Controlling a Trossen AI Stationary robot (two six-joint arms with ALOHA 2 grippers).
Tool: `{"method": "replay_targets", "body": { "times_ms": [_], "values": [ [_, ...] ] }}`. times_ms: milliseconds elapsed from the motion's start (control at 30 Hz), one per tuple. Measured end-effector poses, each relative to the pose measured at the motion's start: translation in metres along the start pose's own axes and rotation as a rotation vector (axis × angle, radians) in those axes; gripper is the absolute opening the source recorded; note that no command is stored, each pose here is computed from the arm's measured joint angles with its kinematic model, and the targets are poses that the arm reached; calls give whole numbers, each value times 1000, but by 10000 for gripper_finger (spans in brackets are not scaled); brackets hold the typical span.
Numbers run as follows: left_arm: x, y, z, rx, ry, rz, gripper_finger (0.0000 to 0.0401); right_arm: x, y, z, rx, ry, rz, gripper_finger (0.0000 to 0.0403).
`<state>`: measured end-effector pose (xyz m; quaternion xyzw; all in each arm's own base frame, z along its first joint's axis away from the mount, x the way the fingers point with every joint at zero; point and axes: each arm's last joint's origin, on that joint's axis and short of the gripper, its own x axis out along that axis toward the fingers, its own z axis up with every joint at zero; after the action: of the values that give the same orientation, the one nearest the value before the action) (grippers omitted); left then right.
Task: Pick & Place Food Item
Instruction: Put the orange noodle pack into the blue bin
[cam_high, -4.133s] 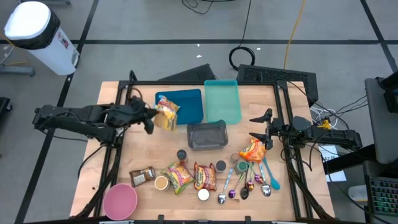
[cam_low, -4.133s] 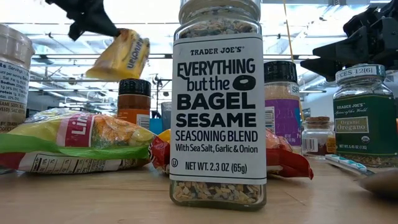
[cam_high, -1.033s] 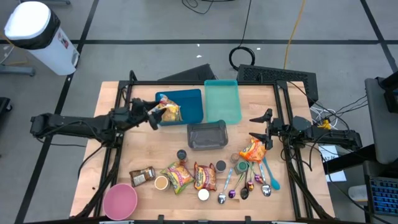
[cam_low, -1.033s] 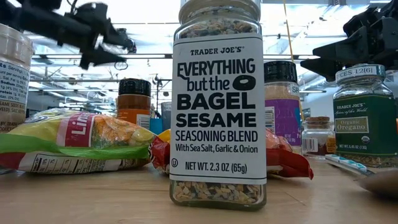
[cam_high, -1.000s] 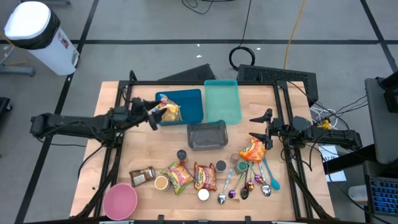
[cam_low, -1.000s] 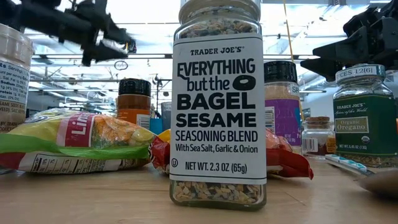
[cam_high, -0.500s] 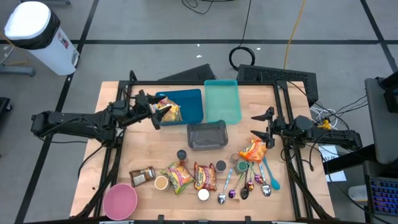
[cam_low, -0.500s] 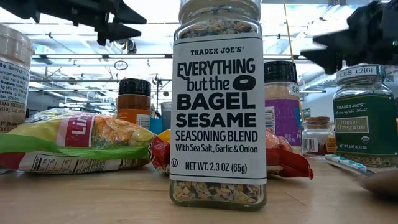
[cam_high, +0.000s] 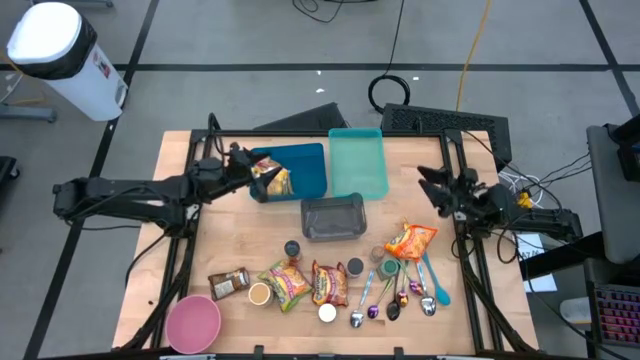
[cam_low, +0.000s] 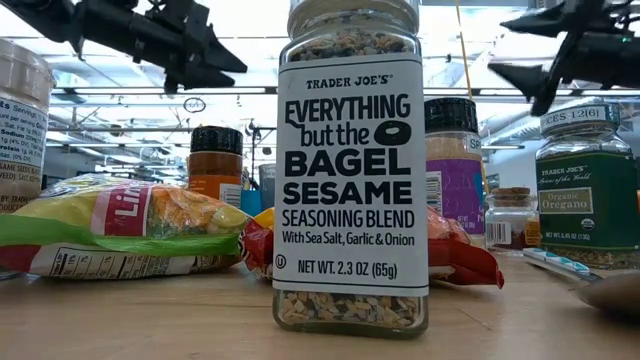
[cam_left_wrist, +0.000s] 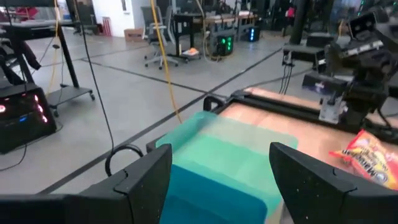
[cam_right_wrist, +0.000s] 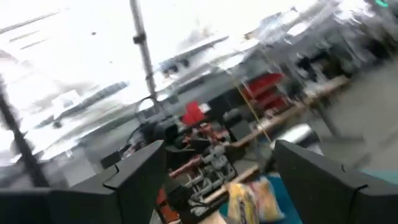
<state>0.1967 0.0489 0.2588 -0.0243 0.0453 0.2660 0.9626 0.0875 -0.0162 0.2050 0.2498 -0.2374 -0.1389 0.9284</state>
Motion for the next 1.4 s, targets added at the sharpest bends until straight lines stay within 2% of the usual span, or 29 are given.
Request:
{"method": "replay_targets", "body": {
  "times_ms": [100,167,300,333,433,533,600,700,900,1033,1133,1300,1400],
  "values": [
    [3,-1,-3,19,16,1,278,1,-2,-7,98,87,-21,293],
    [5,-1,-5,34,30,1,278,4,-2,-13,151,254,-57,293],
    [7,-2,-8,43,42,1,278,21,19,5,297,536,-93,291],
    [8,-2,-8,46,47,1,278,25,24,7,350,645,-144,290],
    [7,-2,-8,43,40,-2,278,28,31,13,444,981,-410,285],
    [7,-2,-8,39,45,-1,278,24,35,21,458,1194,-704,280],
    [7,-2,-8,38,43,-1,278,19,34,23,446,1295,-854,279],
    [7,-2,-8,38,43,-1,278,16,33,22,449,1341,-973,279],
    [7,-2,-8,42,43,-1,278,12,27,13,492,1315,-1053,279],
    [7,-2,-8,42,43,-1,278,16,24,8,479,1280,-1141,279],
    [7,-2,-8,44,43,-1,278,20,24,0,451,1317,-1156,279],
    [7,-2,-8,63,46,-1,278,33,25,-19,416,1350,-1086,279],
    [7,-2,-9,72,51,-1,278,35,23,-28,368,1372,-1124,279]
  ]
}}
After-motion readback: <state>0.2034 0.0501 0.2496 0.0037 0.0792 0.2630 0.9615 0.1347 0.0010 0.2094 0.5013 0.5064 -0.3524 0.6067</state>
